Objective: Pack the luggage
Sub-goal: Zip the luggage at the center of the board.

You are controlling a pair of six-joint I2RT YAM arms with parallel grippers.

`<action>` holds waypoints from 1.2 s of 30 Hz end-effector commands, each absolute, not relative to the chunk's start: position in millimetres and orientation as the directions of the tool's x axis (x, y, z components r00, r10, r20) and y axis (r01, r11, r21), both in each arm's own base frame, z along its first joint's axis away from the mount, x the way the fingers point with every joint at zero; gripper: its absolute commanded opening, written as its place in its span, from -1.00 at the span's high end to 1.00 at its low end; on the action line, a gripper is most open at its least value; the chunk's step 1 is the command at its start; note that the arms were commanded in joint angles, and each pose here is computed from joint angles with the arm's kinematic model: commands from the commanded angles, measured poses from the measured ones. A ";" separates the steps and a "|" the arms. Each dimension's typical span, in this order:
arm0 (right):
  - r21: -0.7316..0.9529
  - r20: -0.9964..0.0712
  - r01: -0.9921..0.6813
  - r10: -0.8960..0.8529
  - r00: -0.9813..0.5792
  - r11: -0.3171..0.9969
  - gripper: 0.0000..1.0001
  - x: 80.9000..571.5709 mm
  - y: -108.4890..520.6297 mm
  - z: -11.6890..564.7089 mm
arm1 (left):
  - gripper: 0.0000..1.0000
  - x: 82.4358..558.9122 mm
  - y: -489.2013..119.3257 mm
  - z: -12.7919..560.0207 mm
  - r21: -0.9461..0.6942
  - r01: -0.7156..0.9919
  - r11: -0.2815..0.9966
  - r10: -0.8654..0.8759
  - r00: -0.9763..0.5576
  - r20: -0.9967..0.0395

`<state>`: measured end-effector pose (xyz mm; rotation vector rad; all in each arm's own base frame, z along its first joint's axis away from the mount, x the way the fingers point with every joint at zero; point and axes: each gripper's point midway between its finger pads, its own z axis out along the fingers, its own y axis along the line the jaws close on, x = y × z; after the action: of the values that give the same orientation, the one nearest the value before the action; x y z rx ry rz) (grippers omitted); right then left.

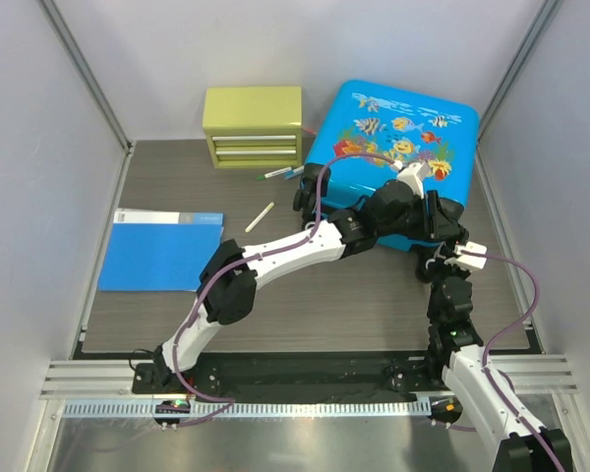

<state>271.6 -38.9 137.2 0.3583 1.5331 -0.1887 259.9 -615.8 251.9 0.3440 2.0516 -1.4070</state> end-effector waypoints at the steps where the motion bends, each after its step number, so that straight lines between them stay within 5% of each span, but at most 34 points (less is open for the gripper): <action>1: 0.166 -0.981 0.369 0.115 0.156 0.915 0.97 273.6 -46.7 167.8 | 0.99 263.4 -602.5 259.0 -0.754 0.529 0.389 -0.150 -0.771 -0.619; 36: 0.122 -0.983 0.460 0.043 0.178 0.879 0.97 287.9 -96.4 173.3 | 0.99 311.7 -520.6 270.7 -0.741 0.523 0.421 -0.263 -0.711 -0.652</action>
<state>288.4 -82.3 149.7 0.3866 1.4581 -0.2796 272.6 -561.2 250.4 0.2828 1.9808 -1.4871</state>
